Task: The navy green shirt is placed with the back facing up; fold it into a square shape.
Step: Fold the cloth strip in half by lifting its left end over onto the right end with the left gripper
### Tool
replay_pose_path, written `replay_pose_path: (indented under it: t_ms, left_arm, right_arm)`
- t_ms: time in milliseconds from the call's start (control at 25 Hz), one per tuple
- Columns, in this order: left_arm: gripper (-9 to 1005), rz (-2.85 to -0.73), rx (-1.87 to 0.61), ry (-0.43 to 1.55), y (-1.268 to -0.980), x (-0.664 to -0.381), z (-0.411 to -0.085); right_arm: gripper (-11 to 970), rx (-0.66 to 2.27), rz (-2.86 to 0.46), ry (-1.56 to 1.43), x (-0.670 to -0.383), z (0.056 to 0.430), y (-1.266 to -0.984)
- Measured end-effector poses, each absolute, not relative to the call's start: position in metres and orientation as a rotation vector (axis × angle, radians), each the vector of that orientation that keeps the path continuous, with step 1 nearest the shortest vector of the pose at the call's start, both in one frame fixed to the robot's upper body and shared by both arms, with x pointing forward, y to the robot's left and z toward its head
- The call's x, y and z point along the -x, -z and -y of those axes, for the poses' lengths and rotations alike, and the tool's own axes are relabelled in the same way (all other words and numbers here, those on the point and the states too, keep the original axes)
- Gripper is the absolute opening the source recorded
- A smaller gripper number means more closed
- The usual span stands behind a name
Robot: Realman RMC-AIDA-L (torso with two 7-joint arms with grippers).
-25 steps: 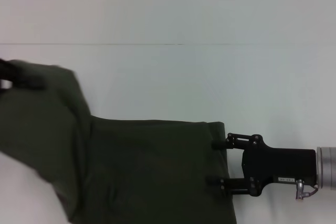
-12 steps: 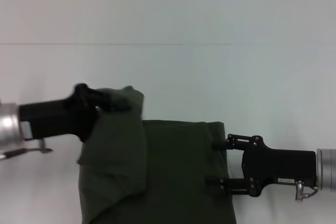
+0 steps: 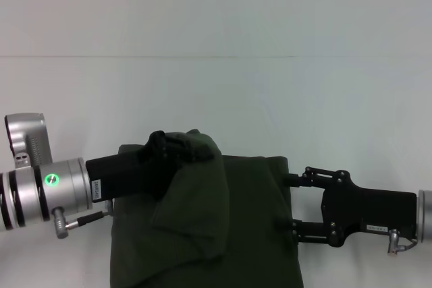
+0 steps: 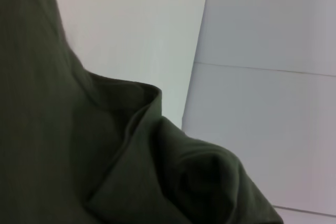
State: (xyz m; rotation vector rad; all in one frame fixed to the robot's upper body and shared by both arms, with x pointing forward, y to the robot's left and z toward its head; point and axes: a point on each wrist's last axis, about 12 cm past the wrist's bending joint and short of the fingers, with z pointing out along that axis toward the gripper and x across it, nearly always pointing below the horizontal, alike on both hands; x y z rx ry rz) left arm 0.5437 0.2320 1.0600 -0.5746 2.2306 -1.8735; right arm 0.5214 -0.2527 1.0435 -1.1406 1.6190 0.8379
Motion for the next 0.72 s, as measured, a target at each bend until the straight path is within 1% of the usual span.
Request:
replay_pose_path:
  t_ms: [200, 360, 560, 720]
  left_arm:
    - [92, -2.220, 0.544, 1.849, -1.054, -0.540, -0.227]
    - [92, -2.180, 0.422, 1.860, -1.055, -0.536, -0.218]
    - [282, -2.157, 0.310, 1.907, -1.058, -0.532, -0.210]
    - [362, -2.148, 0.324, 1.900, -1.057, -0.530, -0.214]
  right_arm:
    - [801, 1.116, -1.634, -0.827, -0.518, 0.259, -1.041]
    - [801, 1.090, -1.647, -0.815, -0.516, 0.263, -1.040]
    - [801, 1.024, -1.663, -0.797, -0.512, 0.272, -1.038]
    - [801, 0.989, -1.678, -0.785, -0.509, 0.279, -1.036]
